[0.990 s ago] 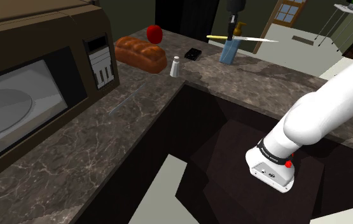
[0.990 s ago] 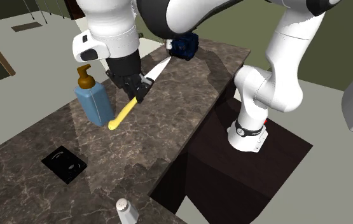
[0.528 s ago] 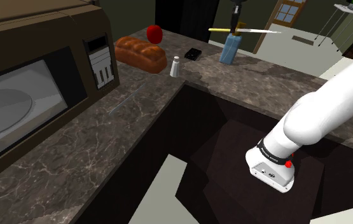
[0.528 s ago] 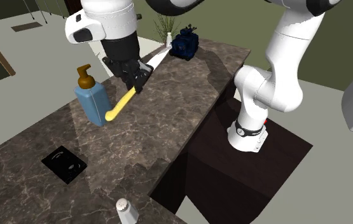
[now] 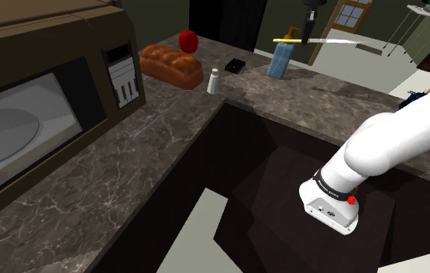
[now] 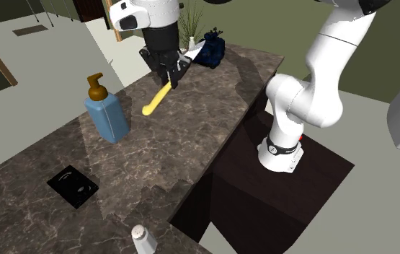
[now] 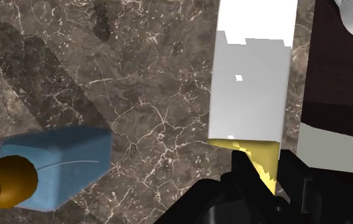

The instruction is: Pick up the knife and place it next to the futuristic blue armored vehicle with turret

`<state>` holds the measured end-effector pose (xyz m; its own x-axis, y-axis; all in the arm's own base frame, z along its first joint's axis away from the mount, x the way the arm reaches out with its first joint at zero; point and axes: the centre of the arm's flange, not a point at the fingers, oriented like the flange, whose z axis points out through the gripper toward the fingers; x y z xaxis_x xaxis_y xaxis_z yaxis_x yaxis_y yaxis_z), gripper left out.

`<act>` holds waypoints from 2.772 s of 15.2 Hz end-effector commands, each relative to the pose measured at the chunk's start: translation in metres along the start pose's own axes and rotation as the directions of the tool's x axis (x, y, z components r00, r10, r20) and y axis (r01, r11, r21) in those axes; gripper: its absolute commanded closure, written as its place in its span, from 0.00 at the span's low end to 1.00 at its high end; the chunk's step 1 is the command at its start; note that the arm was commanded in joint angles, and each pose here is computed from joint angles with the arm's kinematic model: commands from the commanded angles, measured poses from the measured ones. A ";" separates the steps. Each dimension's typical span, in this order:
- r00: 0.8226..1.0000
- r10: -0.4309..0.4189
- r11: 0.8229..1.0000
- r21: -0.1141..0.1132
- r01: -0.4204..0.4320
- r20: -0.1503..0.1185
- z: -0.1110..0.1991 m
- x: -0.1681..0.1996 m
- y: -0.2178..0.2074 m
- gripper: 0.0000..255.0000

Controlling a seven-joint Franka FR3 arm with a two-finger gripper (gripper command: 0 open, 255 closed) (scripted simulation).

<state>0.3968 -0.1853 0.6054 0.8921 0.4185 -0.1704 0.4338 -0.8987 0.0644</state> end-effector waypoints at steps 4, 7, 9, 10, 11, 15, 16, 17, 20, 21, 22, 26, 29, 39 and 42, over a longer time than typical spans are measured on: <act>1.000 -0.001 1.000 0.000 0.001 0.000 0.008 -0.065 0.001 1.00; 1.000 -0.001 1.000 0.000 0.001 0.000 0.014 -0.104 -0.001 1.00; 1.000 -0.001 1.000 0.000 0.001 0.000 0.019 -0.130 -0.001 1.00; 1.000 -0.001 1.000 0.000 0.001 0.000 0.021 -0.143 -0.002 1.00; 1.000 -0.001 1.000 0.000 0.001 0.000 0.023 -0.156 -0.002 1.00; 1.000 -0.001 1.000 0.000 0.001 0.000 0.032 -0.208 -0.003 1.00; 1.000 -0.001 1.000 0.000 0.001 0.000 0.034 -0.221 -0.004 1.00; 1.000 -0.001 1.000 0.000 0.001 0.000 0.037 -0.234 -0.004 1.00; 1.000 -0.001 1.000 0.000 0.001 0.000 0.043 -0.273 -0.005 1.00; 1.000 -0.001 1.000 0.000 0.001 0.000 0.046 -0.286 -0.006 1.00; 1.000 -0.001 1.000 0.000 0.001 0.000 0.048 -0.299 -0.006 1.00; 1.000 -0.001 1.000 0.000 0.001 0.000 0.057 -0.351 -0.008 1.00; 1.000 -0.001 1.000 0.000 0.001 0.000 0.063 -0.390 -0.009 1.00; 1.000 -0.001 1.000 0.000 0.001 0.000 0.086 -0.520 -0.012 1.00; 1.000 -0.001 1.000 0.000 0.001 0.000 0.092 -0.559 -0.013 1.00</act>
<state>-0.1063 -0.4154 0.6118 0.8922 0.4184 -0.1701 0.4337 -0.8987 0.0643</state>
